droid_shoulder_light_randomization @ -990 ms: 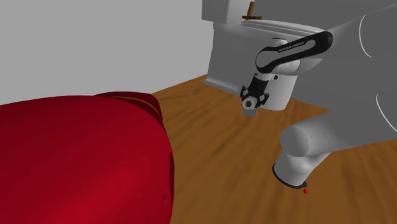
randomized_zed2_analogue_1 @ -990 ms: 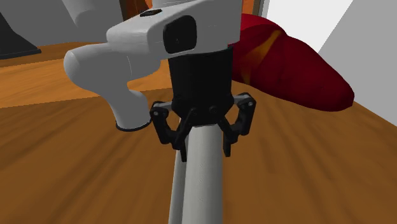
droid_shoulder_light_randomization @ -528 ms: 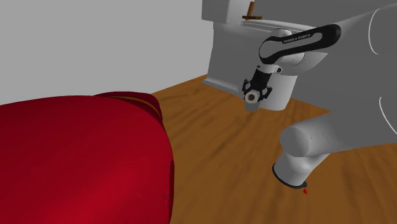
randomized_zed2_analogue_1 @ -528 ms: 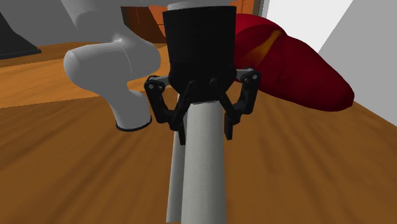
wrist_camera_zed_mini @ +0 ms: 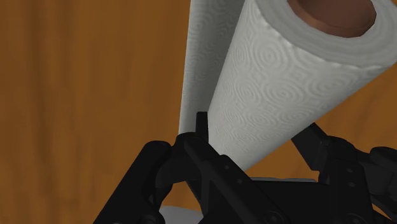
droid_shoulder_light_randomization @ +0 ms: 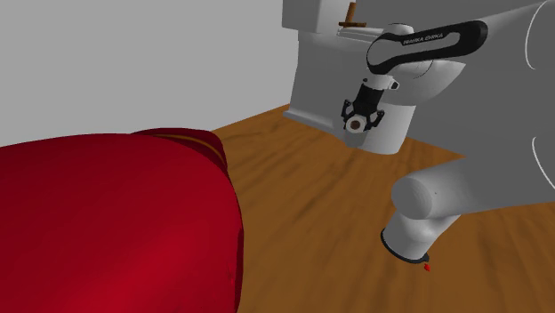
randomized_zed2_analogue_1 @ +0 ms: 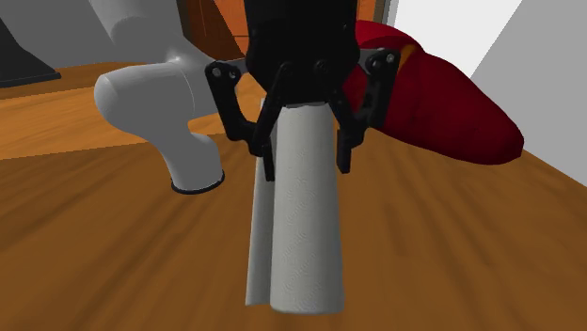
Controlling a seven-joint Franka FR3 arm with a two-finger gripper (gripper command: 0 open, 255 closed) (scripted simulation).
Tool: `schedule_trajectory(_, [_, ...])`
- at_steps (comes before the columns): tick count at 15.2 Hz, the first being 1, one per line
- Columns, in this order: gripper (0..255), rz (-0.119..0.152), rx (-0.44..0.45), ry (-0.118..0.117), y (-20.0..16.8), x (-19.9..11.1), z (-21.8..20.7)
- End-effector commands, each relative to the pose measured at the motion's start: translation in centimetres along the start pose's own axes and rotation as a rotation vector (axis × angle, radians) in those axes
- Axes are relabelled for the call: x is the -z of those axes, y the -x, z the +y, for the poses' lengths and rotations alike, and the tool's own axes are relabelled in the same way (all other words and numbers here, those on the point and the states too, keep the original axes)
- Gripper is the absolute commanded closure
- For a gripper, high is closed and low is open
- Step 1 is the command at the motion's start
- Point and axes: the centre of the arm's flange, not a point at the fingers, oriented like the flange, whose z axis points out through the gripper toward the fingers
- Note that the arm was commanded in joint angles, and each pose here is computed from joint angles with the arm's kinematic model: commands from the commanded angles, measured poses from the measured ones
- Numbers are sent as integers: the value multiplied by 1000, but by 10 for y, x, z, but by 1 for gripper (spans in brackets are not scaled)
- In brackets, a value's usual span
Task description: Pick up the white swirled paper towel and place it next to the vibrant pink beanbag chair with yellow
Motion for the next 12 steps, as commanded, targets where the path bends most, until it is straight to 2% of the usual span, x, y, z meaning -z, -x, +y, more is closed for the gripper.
schedule_trajectory(1, [255, 0, 0, 0, 0, 11, 0])
schedule_trajectory(12, [255, 0, 0, 0, 0, 69, -4])
